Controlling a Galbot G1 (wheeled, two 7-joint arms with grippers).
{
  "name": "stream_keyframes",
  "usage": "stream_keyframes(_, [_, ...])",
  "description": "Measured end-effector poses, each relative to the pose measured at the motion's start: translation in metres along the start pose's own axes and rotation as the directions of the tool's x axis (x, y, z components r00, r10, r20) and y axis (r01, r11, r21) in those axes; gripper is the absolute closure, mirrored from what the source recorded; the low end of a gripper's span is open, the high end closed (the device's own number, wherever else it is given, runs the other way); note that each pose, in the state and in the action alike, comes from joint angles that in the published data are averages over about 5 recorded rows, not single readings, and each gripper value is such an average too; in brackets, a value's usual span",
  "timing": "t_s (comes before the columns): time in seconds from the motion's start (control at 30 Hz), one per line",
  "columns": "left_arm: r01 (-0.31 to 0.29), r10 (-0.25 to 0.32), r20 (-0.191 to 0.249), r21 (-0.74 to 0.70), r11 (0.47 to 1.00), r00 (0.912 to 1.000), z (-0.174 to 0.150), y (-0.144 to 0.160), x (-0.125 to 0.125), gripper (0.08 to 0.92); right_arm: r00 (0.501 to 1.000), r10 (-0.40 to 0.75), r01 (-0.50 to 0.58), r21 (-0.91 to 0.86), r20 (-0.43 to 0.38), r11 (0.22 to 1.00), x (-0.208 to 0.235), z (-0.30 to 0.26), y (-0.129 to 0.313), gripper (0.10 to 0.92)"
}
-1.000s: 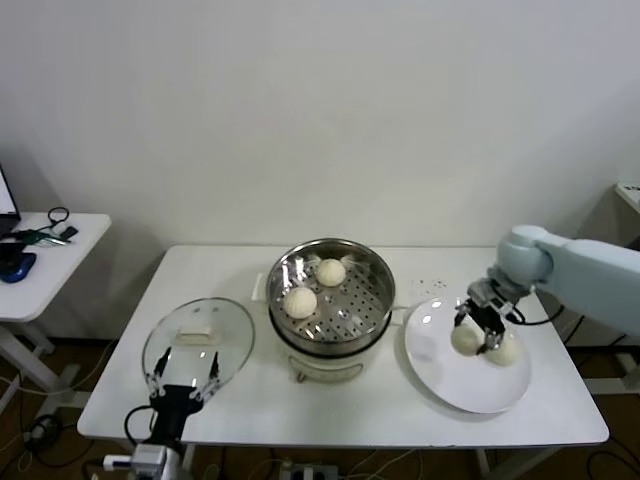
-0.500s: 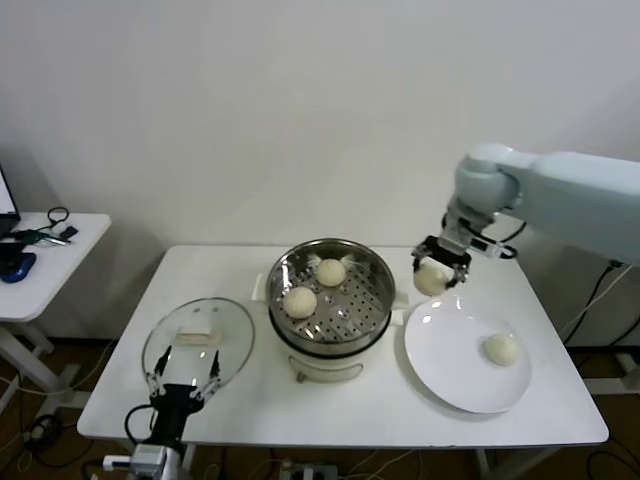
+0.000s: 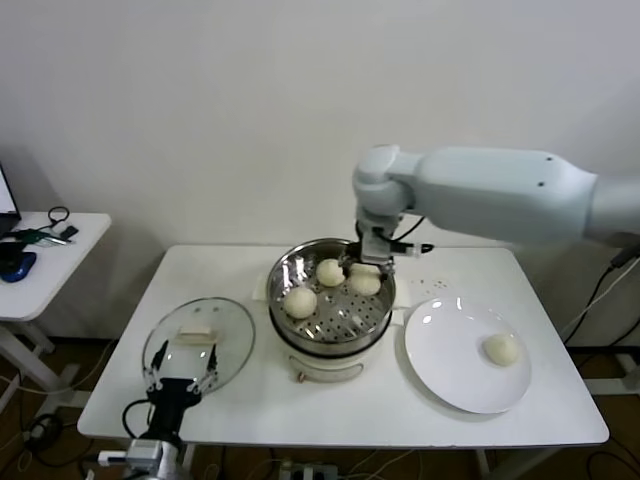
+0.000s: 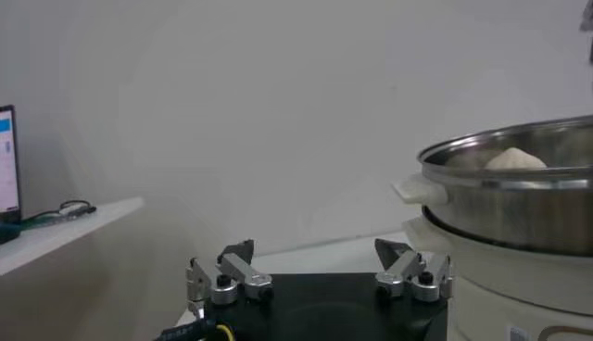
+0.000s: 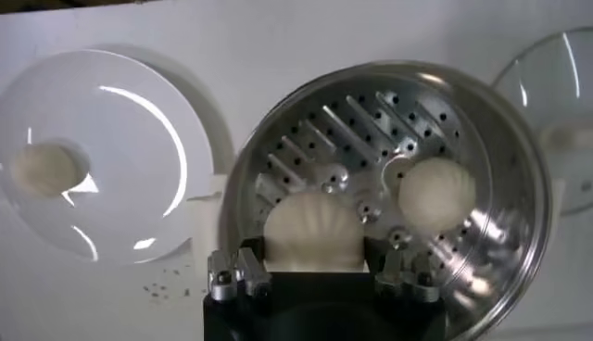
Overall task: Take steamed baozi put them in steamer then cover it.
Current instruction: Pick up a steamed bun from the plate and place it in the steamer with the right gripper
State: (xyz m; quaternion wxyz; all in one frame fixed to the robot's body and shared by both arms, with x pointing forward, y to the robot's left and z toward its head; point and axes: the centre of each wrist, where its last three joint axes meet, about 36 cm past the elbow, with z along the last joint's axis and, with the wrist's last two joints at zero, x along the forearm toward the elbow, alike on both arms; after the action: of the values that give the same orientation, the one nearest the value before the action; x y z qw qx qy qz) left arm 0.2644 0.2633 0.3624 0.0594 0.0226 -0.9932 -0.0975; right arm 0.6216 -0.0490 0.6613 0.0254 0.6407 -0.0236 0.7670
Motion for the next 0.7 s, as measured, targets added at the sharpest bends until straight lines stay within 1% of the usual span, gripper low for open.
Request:
stream_keyframes(0.17, [0.003, -0.003, -0.004, 0.003, 1.000, 1.0000, 0.003, 0.003, -0.001, 0.177, 1.000, -0.019, 0.017, 0.071, 0.023, 0.997, -0.024, -0.012, -0.024, 0.335])
stream_keyframes(0.33, [0.004, -0.004, -0.008, 0.005, 1.000, 1.0000, 0.005, 0.004, -0.002, 0.177, 0.998, -0.032, 0.027, 0.118, 0.047, 0.993, -0.044, -0.021, -0.038, 0.335])
stream_keyframes(0.7, [0.005, -0.005, -0.017, 0.007, 1.000, 0.9998, 0.010, 0.004, -0.003, 0.177, 0.996, -0.050, 0.039, 0.159, 0.071, 0.986, -0.062, -0.031, -0.047, 0.327])
